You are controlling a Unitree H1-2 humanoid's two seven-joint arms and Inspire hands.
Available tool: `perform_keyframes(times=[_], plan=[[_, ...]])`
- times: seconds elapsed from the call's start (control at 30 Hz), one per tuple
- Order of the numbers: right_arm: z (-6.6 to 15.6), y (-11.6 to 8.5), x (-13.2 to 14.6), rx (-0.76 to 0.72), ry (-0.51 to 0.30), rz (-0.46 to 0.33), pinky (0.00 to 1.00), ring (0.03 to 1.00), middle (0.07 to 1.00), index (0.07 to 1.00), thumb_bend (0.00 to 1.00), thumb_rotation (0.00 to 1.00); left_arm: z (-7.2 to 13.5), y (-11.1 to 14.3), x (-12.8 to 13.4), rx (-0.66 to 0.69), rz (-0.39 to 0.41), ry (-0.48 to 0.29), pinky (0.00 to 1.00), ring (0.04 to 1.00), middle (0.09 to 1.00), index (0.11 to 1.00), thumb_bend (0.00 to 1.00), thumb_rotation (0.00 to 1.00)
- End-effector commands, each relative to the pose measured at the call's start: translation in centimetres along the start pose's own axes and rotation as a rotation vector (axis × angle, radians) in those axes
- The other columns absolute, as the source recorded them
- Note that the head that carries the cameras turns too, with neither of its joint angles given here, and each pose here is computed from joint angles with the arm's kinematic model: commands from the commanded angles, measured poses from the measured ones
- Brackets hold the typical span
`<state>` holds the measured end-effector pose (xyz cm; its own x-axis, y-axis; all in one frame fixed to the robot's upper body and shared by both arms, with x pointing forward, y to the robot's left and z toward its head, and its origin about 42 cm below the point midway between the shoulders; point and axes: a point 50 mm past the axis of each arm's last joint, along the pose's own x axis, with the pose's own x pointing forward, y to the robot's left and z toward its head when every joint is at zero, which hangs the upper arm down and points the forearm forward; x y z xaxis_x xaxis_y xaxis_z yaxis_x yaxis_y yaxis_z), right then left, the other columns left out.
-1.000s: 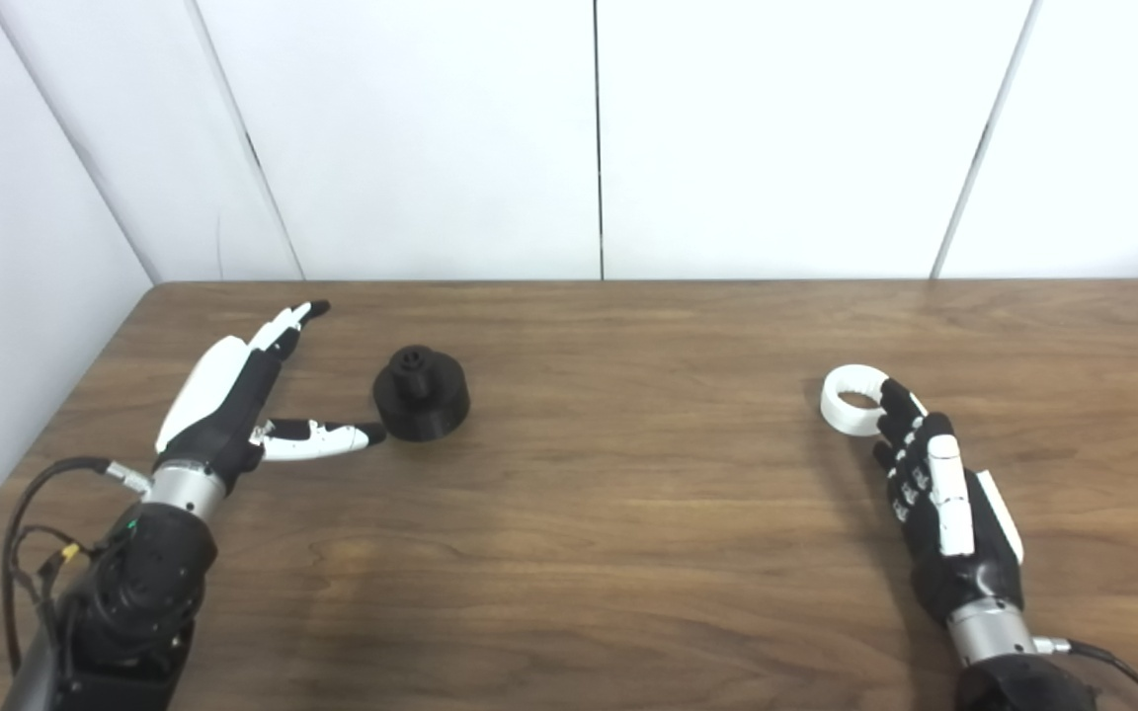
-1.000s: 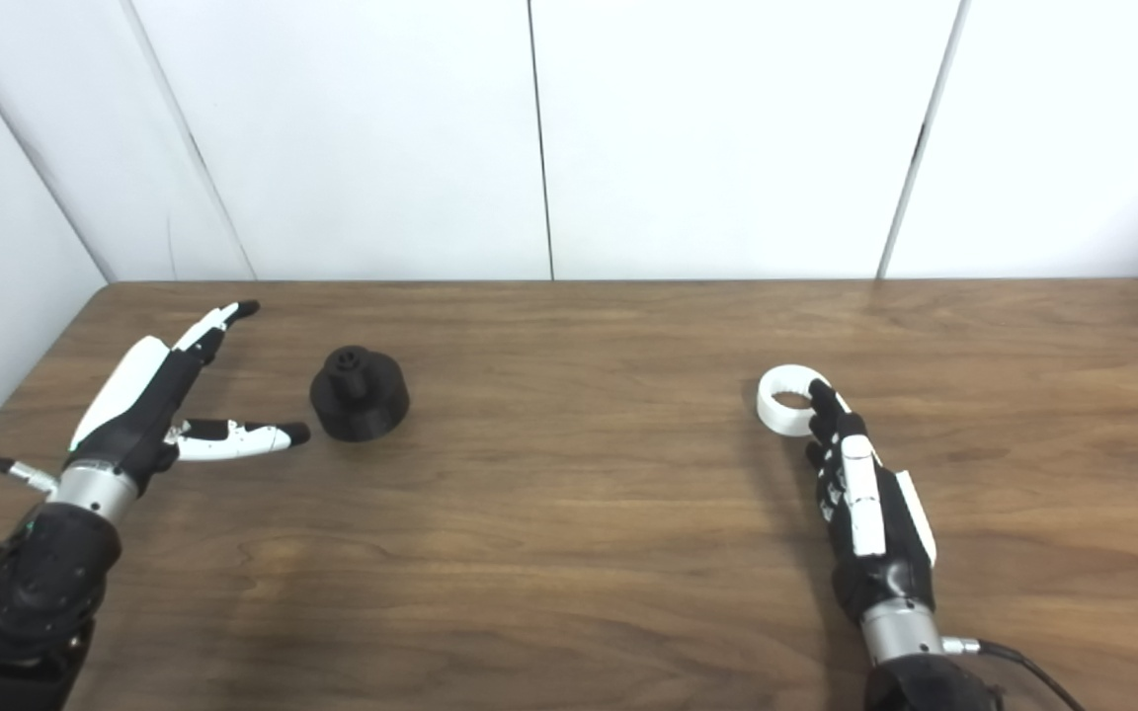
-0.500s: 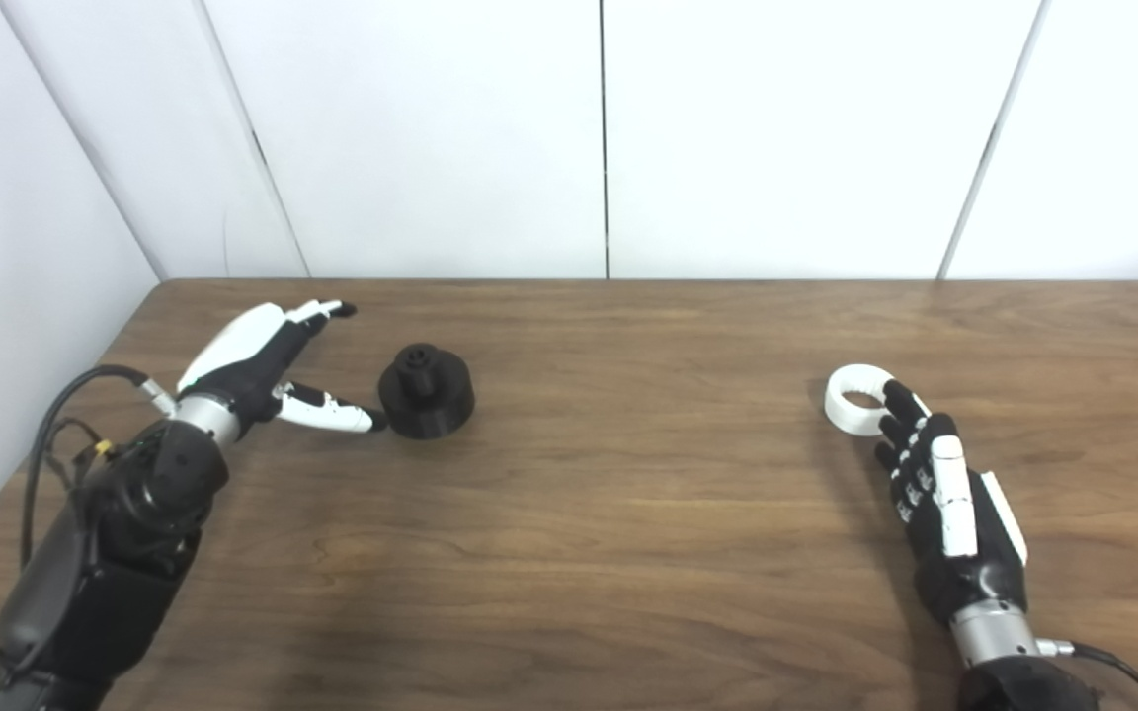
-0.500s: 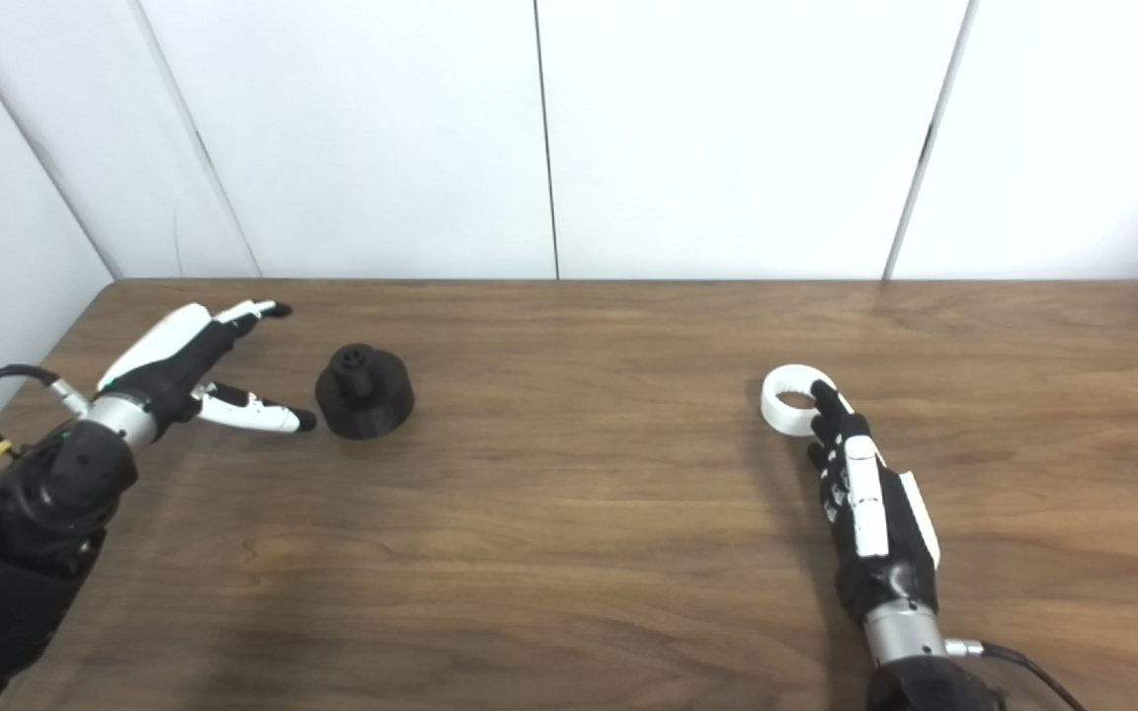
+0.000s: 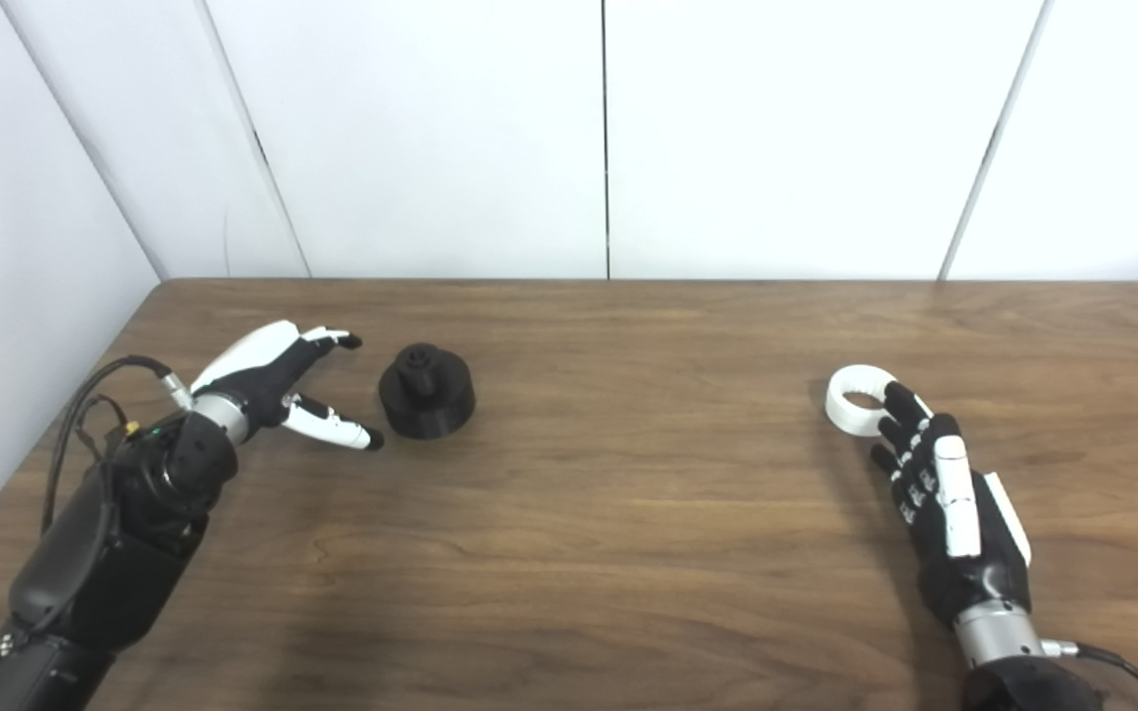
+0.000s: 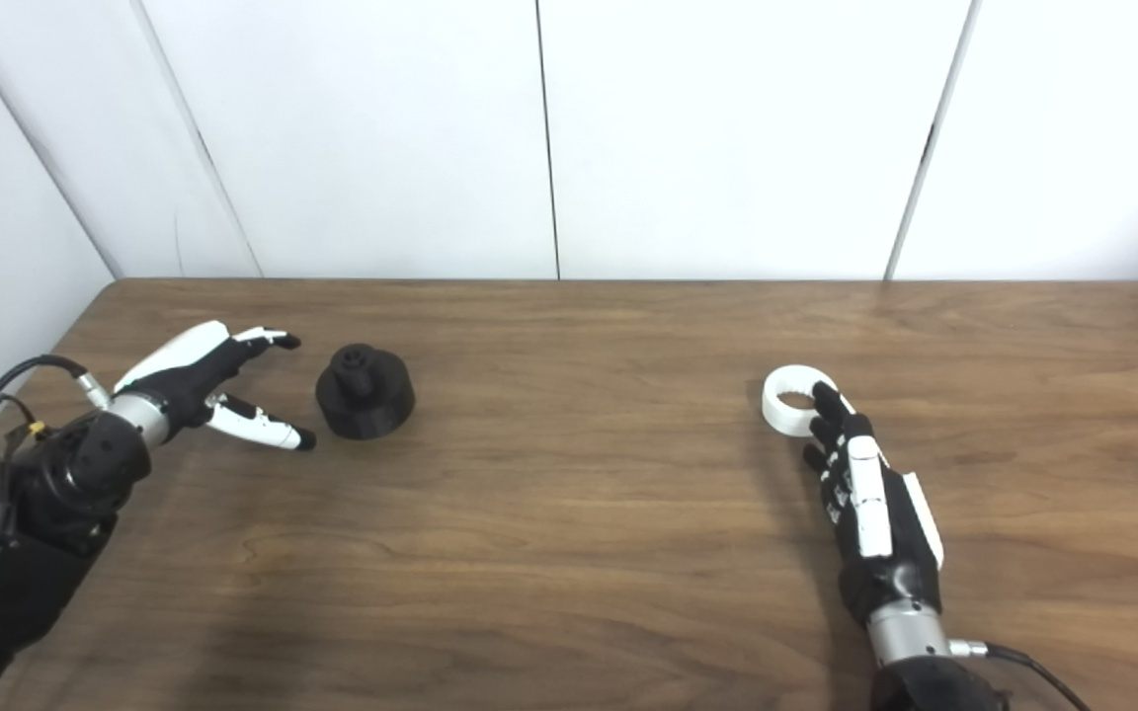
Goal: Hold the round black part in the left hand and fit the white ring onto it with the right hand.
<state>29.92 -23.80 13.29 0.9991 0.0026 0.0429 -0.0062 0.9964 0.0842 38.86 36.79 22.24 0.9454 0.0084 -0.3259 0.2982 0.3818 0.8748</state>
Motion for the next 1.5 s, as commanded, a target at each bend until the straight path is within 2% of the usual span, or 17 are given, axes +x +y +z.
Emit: perform_keyframes(times=[0.0, 0.27, 0.6, 1.1, 1.47], plan=[[1.4, 0.2, 0.5, 0.006, -0.057, 0.009, 0.96, 0.971, 0.964, 0.912, 0.45, 1.00, 0.6, 4.1, 0.0, 0.058, 0.093, -0.011, 0.90, 1.000, 1.000, 0.909, 1.00, 0.26], [1.3, 0.2, 0.4, 0.005, -0.057, 0.003, 0.94, 0.962, 0.957, 0.908, 0.45, 1.00, 1.2, 4.1, 0.7, 0.077, 0.084, -0.011, 0.90, 1.000, 1.000, 0.904, 1.00, 0.25], [1.0, 0.2, 0.2, 0.014, -0.050, -0.002, 0.95, 0.972, 0.956, 0.909, 0.45, 1.00, 2.7, 4.3, 1.4, 0.114, 0.068, -0.028, 0.90, 1.000, 1.000, 0.922, 1.00, 0.32], [0.7, 0.4, 0.0, 0.008, -0.052, -0.003, 0.94, 0.960, 0.949, 0.908, 0.46, 1.00, 4.2, 3.9, 2.2, 0.138, 0.070, -0.058, 0.94, 1.000, 0.999, 0.905, 1.00, 0.29], [0.7, 0.3, -0.5, 0.016, -0.049, -0.024, 0.93, 0.960, 0.950, 0.901, 0.47, 1.00, 5.6, 3.5, 2.8, 0.149, 0.032, -0.075, 0.97, 1.000, 1.000, 0.906, 1.00, 0.30]])
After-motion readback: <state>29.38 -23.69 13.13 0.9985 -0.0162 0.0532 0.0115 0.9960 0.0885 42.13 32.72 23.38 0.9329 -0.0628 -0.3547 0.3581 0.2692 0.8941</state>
